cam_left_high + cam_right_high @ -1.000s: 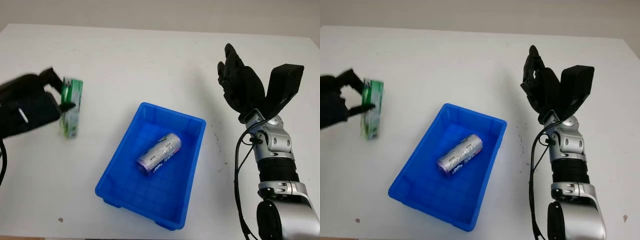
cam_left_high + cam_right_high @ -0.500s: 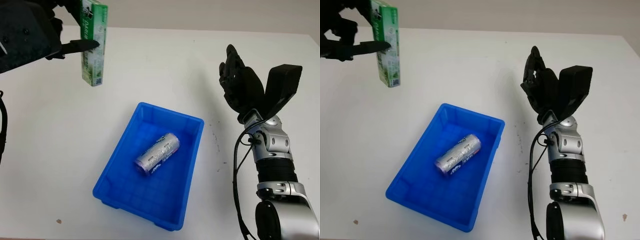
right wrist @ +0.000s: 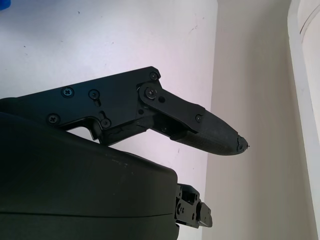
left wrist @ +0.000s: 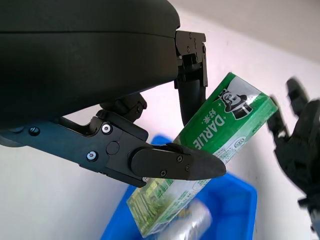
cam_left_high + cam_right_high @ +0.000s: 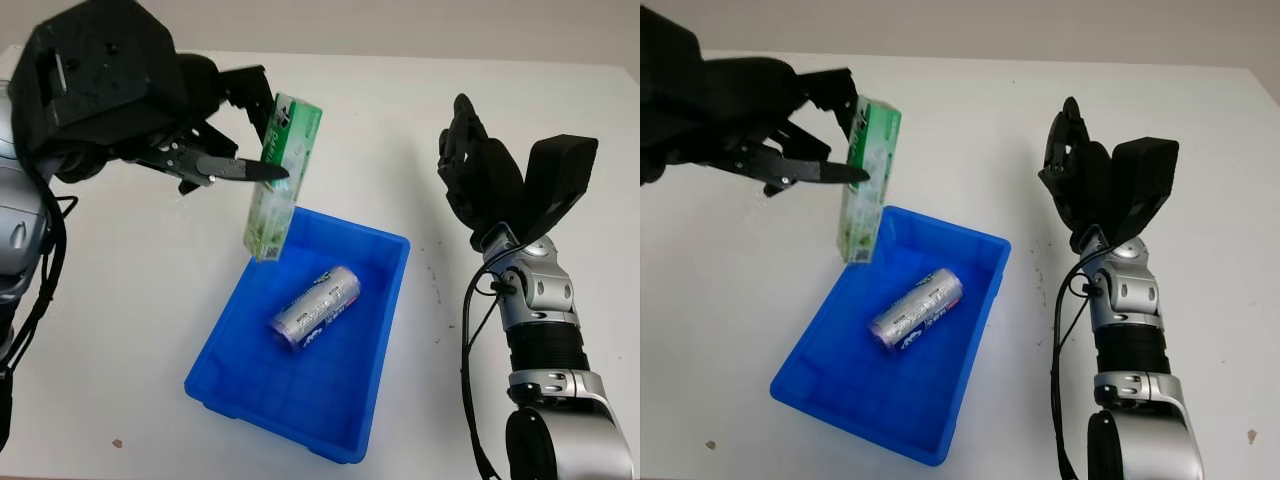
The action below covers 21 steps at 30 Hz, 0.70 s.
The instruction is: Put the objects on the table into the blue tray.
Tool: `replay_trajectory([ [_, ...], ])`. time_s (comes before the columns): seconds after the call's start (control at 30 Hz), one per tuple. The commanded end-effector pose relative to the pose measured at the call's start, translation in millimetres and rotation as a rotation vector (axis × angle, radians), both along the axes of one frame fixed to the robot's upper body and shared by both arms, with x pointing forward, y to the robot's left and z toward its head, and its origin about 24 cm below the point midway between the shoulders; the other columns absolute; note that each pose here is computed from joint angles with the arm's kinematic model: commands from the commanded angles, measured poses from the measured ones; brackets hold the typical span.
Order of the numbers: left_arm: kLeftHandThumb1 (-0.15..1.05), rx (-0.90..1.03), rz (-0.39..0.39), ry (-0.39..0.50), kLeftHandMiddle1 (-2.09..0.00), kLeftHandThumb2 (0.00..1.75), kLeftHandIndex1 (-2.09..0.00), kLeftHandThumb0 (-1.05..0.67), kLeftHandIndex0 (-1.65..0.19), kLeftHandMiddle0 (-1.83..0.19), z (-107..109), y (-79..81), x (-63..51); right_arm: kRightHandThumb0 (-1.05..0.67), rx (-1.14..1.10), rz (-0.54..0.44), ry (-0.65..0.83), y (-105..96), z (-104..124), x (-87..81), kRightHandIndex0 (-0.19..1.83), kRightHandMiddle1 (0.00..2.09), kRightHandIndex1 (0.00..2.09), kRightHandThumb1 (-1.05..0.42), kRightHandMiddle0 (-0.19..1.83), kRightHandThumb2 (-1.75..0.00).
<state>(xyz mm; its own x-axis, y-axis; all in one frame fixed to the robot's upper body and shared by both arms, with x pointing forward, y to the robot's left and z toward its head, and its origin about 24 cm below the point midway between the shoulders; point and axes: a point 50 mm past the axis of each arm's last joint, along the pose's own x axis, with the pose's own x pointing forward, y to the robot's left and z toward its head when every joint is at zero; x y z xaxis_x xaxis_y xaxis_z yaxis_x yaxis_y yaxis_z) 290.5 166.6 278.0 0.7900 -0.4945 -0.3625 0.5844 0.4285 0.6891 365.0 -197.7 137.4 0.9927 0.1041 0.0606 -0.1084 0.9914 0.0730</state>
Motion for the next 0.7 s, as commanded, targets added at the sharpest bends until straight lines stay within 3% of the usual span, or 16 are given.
replay_trajectory([
  [0.0, 1.05, 0.008, -0.022, 0.068, -2.09, 0.46, -2.09, -0.44, -0.72, -0.94, -7, -5.8, -5.4, -0.66, 0.003, 0.005, -0.015, 1, 3, -1.1, -0.19, 0.0, 0.0, -1.05, -0.19, -0.81],
  [0.07, 1.05, 0.016, -0.008, 0.115, -2.09, 0.44, -2.09, -0.5, -0.39, -0.72, -14, -9.2, -5.7, -0.66, -0.001, 0.005, -0.014, 1, 2, -1.0, -0.19, 0.0, 0.0, -1.05, -0.19, -0.8],
  [0.1, 1.05, 0.043, -0.017, 0.113, -2.09, 0.43, -1.97, -0.53, -0.16, -0.53, -16, -10.8, -5.9, -0.66, -0.003, 0.005, -0.014, 1, 2, -1.0, -0.19, 0.0, 0.0, -1.05, -0.19, -0.8],
  [0.13, 1.05, 0.069, -0.023, 0.119, -1.95, 0.43, -1.63, -0.57, -0.04, -0.31, -18, -12.4, -6.0, -0.67, -0.002, 0.005, -0.014, 1, 2, -0.9, -0.19, 0.0, 0.0, -1.05, -0.19, -0.8],
  [0.2, 1.05, 0.104, -0.023, 0.145, -1.62, 0.41, -1.11, -0.6, -0.04, -0.25, -18, -14.8, -6.6, -0.67, -0.001, 0.004, -0.013, 1, 2, -1.0, -0.19, 0.0, 0.0, -1.05, -0.19, -0.79],
  [0.23, 1.05, 0.107, -0.021, 0.16, -1.31, 0.36, -0.89, -0.58, -0.05, -0.25, -17, -15.5, -6.9, -0.66, -0.003, 0.003, -0.013, 1, 2, -1.1, -0.19, 0.0, 0.0, -1.05, -0.19, -0.8],
  [0.27, 1.05, 0.105, -0.022, 0.172, -1.11, 0.33, -0.81, -0.56, -0.06, -0.26, -17, -16.0, -7.1, -0.66, -0.002, 0.002, -0.013, 0, 3, -1.1, -0.19, 0.0, 0.0, -1.05, -0.19, -0.8],
  [0.4, 1.05, 0.113, -0.032, 0.178, -0.7, 0.24, -0.71, -0.45, -0.06, -0.25, -16, -16.6, -7.3, -0.67, -0.003, 0.001, -0.011, -1, 3, -1.5, -0.19, 0.0, 0.0, -1.05, -0.19, -0.8],
  [0.47, 1.05, 0.112, -0.038, 0.165, -0.7, 0.31, -0.78, -0.45, -0.13, -0.3, -15, -16.8, -6.8, -0.67, -0.005, -0.002, -0.011, -1, 3, -1.5, -0.19, 0.0, 0.0, -1.05, -0.19, -0.79],
  [0.53, 1.05, 0.1, -0.037, 0.139, -0.85, 0.37, -1.05, -0.45, -0.14, -0.31, -12, -17.1, -6.3, -0.66, -0.01, -0.005, -0.01, -1, 4, -1.3, -0.19, 0.0, 0.0, -1.05, -0.19, -0.8],
  [0.57, 1.05, 0.087, -0.032, 0.127, -1.1, 0.41, -1.38, -0.47, -0.11, -0.3, -11, -16.8, -5.8, -0.66, -0.009, -0.007, -0.01, -1, 4, -1.1, -0.19, 0.0, 0.0, -1.05, -0.19, -0.8],
  [0.63, 1.05, 0.057, -0.016, 0.105, -1.54, 0.46, -1.82, -0.5, -0.04, -0.27, -6, -16.0, -4.3, -0.65, -0.011, -0.008, -0.013, -2, 4, -0.5, -0.19, 0.0, 0.0, -1.05, -0.19, -0.8],
  [0.67, 1.05, 0.026, -0.008, 0.095, -1.81, 0.48, -1.95, -0.51, -0.1, -0.27, -4, -15.1, -3.2, -0.65, -0.012, -0.009, -0.013, -2, 5, -0.2, -0.19, 0.0, 0.0, -1.05, -0.19, -0.8],
])
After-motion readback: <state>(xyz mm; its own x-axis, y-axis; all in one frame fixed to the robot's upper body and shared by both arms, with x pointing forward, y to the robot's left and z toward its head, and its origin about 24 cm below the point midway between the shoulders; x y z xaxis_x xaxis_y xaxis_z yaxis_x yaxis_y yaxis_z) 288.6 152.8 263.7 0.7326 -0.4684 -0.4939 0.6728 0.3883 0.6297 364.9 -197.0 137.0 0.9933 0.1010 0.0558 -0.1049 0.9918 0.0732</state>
